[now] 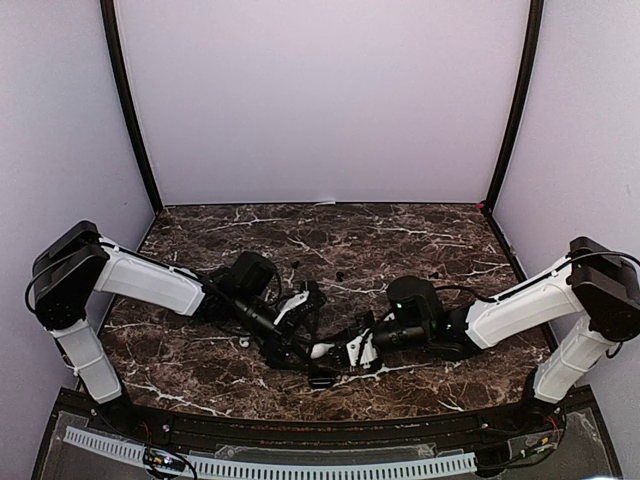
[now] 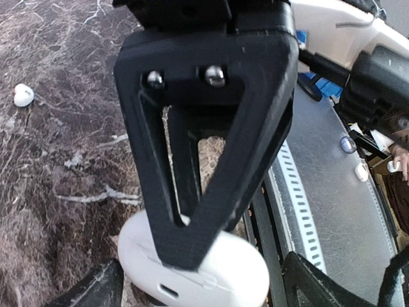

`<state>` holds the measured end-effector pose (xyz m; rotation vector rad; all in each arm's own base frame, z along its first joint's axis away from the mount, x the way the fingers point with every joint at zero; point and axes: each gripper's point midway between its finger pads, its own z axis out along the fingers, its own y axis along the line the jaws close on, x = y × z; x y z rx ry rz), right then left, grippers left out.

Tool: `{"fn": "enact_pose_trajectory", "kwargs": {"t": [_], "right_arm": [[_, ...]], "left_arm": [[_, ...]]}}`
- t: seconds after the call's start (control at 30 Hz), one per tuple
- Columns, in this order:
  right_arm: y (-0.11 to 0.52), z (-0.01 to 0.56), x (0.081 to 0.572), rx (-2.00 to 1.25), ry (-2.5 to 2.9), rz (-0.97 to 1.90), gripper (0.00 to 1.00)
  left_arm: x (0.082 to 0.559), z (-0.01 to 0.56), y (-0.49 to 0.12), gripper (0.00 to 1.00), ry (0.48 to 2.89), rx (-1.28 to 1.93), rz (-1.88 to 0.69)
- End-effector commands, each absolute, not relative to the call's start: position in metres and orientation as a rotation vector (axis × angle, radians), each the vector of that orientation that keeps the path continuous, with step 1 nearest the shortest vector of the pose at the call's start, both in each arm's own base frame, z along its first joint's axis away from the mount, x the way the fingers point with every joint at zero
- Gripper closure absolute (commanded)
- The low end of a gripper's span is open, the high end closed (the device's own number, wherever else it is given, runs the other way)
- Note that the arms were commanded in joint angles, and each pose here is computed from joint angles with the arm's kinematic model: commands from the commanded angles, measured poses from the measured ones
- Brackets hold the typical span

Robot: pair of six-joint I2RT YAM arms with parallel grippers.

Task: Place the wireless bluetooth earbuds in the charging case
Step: Pass from the left arm to the right, then pass from the right arm to the left

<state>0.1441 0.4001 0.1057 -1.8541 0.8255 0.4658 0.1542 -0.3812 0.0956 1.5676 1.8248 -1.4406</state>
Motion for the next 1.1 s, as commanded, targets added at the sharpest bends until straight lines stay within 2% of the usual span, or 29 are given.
{"fn": "enact_pose_trajectory", "kwargs": {"t": [0.0,0.4,0.7,1.07], "right_arm": [[0.406,0.126,0.149,-1.771,0.836,0.466,0.75],[0.390,0.132,0.153,-1.703,0.906,0.483,0.77],[0.385,0.137,0.164,-1.658,1.090,0.629,0.79],[0.373,0.140,0.176,-1.606,1.193,0.670,0.79]], "left_arm": [[0.158,0.115,-0.377,0.01,1.742,1.530,-1.356],[0.178,0.142,-0.358,0.01,1.619,1.382,-1.106],[0.195,0.175,-0.331,0.01,1.462,1.181,-0.897],[0.205,0.194,-0.303,0.01,1.396,0.993,-0.786]]}}
